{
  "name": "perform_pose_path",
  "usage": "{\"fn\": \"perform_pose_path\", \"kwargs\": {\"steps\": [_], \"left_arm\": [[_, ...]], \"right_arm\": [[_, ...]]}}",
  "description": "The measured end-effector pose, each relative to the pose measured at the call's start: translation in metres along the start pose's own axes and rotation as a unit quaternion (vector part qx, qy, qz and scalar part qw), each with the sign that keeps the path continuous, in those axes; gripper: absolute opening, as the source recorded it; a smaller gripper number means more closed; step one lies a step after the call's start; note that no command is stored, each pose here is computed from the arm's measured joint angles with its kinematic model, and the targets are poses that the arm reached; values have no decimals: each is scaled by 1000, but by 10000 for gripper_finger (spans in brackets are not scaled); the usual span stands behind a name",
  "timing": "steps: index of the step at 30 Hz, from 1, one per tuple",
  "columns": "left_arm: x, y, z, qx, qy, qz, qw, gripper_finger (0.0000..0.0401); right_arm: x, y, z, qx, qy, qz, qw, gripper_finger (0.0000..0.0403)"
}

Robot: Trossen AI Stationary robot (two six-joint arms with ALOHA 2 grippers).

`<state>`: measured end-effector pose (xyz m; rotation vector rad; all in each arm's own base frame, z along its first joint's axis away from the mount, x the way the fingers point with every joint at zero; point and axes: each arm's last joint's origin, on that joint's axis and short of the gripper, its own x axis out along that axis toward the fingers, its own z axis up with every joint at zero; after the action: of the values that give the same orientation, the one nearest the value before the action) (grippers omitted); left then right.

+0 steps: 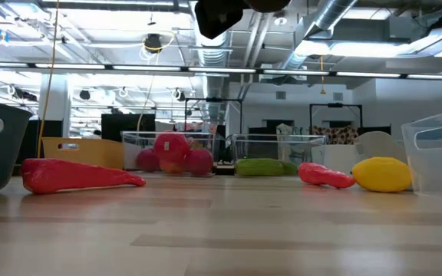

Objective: Sort produce into baskets
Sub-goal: Put the purple plum into the bottom white transparent bin

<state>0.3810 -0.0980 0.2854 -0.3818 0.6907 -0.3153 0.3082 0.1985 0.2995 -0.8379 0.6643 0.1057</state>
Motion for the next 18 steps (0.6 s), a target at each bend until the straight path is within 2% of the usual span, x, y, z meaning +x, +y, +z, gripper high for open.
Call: {"fn": "perform_pose_path", "kwargs": {"steps": [7, 14, 18], "left_arm": [[0, -1, 1, 1, -3, -5, 1000, 277], [0, -1, 1, 2, -6, -7, 1000, 277], [0, -1, 1, 3, -8, -2, 1000, 277]], "right_arm": [[5, -5, -2, 6, -9, 38, 999, 329], [6, -7, -3, 8, -9, 40, 999, 292], [6, -6, -3, 8, -10, 45, 999, 285]]}}
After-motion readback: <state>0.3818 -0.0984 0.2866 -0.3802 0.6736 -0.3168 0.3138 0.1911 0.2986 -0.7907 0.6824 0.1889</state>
